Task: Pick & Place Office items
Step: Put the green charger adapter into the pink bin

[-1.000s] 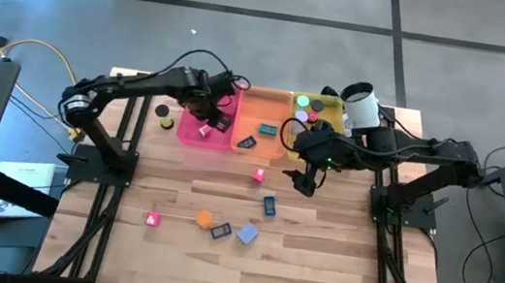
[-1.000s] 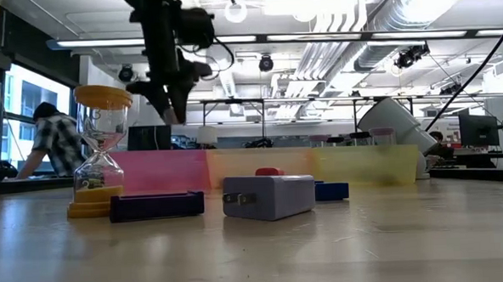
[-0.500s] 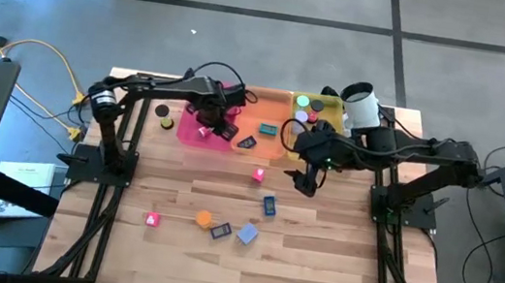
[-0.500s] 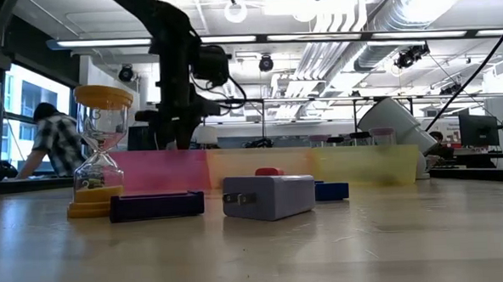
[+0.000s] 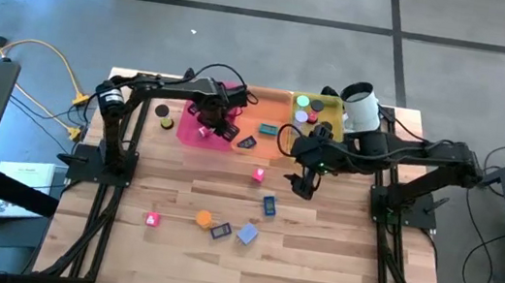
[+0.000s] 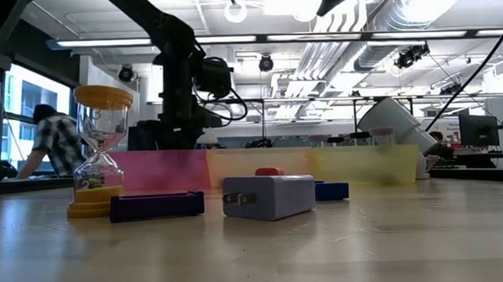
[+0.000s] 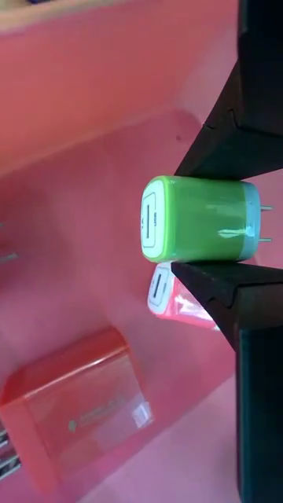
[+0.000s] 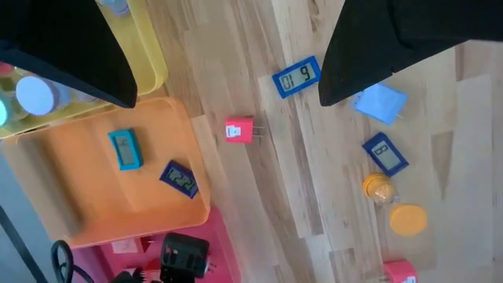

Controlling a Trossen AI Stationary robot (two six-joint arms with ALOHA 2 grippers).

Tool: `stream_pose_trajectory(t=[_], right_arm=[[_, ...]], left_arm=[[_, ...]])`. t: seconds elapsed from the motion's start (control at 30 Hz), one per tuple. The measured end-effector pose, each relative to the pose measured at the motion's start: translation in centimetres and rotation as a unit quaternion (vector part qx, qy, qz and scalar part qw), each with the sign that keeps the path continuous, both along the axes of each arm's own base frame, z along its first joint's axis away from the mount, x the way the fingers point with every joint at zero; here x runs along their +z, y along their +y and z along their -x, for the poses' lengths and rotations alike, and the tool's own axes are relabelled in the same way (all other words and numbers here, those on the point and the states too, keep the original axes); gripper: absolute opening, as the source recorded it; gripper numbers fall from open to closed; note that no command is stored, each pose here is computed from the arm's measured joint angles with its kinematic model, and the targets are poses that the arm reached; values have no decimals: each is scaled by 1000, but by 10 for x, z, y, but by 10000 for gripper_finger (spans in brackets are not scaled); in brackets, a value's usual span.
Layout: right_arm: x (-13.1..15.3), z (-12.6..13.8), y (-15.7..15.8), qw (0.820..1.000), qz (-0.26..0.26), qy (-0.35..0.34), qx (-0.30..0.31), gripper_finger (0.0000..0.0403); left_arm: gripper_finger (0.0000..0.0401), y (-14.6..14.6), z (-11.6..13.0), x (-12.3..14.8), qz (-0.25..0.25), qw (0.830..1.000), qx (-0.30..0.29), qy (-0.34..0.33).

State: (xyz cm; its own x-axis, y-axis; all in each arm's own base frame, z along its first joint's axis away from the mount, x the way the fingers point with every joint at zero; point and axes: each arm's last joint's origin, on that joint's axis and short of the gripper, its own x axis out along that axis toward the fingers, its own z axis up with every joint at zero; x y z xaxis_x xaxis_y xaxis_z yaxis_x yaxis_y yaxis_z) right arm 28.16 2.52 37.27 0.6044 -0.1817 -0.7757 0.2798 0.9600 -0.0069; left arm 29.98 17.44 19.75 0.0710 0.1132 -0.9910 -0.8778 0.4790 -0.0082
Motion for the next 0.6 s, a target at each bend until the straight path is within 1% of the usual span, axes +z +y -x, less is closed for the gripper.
stream_pose_trajectory(t=[0.2,0.4,0.6], right_arm=[[-2,-2,0,1000,-3,-6,-3,387],[-1,-3,1,1000,-14,-12,4,387],[0,-3,1,1000,-14,-16,4,387]], left_arm=[[127,-1,1,0,5,1000,13,4],[129,0,1,0,-4,1000,4,10],[158,0,1,0,-6,1000,3,10]])
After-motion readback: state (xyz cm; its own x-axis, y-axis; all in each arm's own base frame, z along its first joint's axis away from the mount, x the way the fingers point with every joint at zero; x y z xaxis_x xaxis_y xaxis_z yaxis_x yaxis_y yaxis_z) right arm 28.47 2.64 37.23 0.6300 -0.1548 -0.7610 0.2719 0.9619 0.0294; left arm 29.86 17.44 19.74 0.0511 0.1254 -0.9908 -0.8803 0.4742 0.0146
